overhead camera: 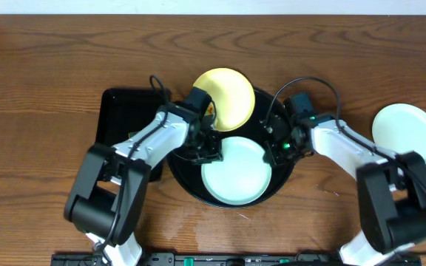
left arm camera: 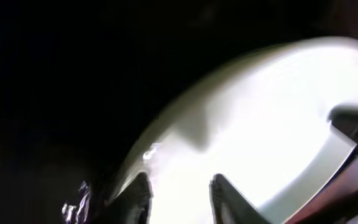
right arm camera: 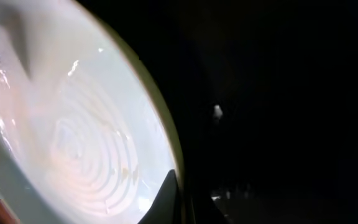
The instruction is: Clean dirty plates on tray and stack at the side
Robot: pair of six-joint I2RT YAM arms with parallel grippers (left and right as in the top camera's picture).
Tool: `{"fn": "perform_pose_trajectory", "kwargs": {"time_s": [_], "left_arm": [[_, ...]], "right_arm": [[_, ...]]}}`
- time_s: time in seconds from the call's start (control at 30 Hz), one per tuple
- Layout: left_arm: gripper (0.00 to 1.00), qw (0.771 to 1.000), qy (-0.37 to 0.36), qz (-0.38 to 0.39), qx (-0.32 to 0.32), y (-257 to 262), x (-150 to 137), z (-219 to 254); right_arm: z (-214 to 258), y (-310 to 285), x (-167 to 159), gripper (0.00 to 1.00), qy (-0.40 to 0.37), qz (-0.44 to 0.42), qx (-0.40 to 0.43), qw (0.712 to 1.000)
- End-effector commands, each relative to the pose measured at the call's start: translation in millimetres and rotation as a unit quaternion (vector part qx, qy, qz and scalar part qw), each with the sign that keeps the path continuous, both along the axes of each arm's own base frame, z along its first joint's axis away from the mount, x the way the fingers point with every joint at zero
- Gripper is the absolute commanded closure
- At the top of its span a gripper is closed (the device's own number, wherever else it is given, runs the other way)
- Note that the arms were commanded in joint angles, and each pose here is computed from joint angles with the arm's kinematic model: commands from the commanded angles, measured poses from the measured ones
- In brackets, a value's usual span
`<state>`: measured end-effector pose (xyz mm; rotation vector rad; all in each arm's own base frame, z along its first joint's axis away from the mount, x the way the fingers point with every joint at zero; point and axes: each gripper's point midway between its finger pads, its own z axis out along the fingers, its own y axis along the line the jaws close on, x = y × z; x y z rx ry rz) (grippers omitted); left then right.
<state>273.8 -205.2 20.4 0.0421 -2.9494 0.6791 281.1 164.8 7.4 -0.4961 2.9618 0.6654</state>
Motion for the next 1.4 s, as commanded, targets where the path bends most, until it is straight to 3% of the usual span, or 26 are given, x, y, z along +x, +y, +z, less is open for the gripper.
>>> {"fn": "perform_pose_trajectory", "kwargs": {"time_s": [0.0, 0.03, 0.17, 0.27, 0.37, 0.47, 0.57, 0.73, 0.93, 1.23, 1.37], "left_arm": [[0.55, 0.997, -0.077, 0.009, -0.016, 12, 27, 47], [0.5, 0.994, -0.101, 0.023, -0.022, 20, 33, 65], [0.46, 0.988, -0.144, 0.046, -0.028, 40, 43, 94], [0.45, 0.984, -0.165, 0.061, -0.031, 53, 48, 108], [0.46, 0.985, -0.163, 0.056, -0.027, 58, 44, 108], [0.68, 0.988, -0.149, 0.042, -0.024, 51, 35, 96], [0.77, 0.99, -0.135, 0.02, -0.023, 37, 28, 78], [0.76, 0.995, -0.098, -0.014, -0.016, 13, 17, 43], [0.77, 0.999, -0.041, -0.027, 0.003, -1, 4, -1], [0.81, 0.999, -0.016, -0.034, 0.01, -5, 0, -26], [0.81, 0.999, -0.022, -0.031, 0.007, -6, 3, -26]], "right_arm": [[27, -30, 25, 0.99, -0.093, -0.022, -0.081, 0.992], [46, -39, 36, 0.99, -0.136, -0.034, -0.102, 0.985], [83, -47, 48, 0.99, -0.211, -0.049, -0.124, 0.968], [101, -41, 46, 0.99, -0.232, -0.047, -0.105, 0.966], [89, -44, 29, 0.98, -0.183, -0.059, -0.104, 0.976], [70, -52, 17, 0.86, -0.127, -0.074, -0.116, 0.982], [48, -54, 13, 0.8, -0.075, -0.082, -0.095, 0.989], [27, -40, 13, 0.65, -0.012, -0.073, 0.004, 0.997], [10, -41, 18, 0.61, 0.002, -0.059, 0.043, 0.997], [-4, -38, 12, 0.68, 0.029, -0.056, 0.049, 0.997], [-2, -24, 10, 0.71, 0.036, -0.038, 0.097, 0.994]]}}
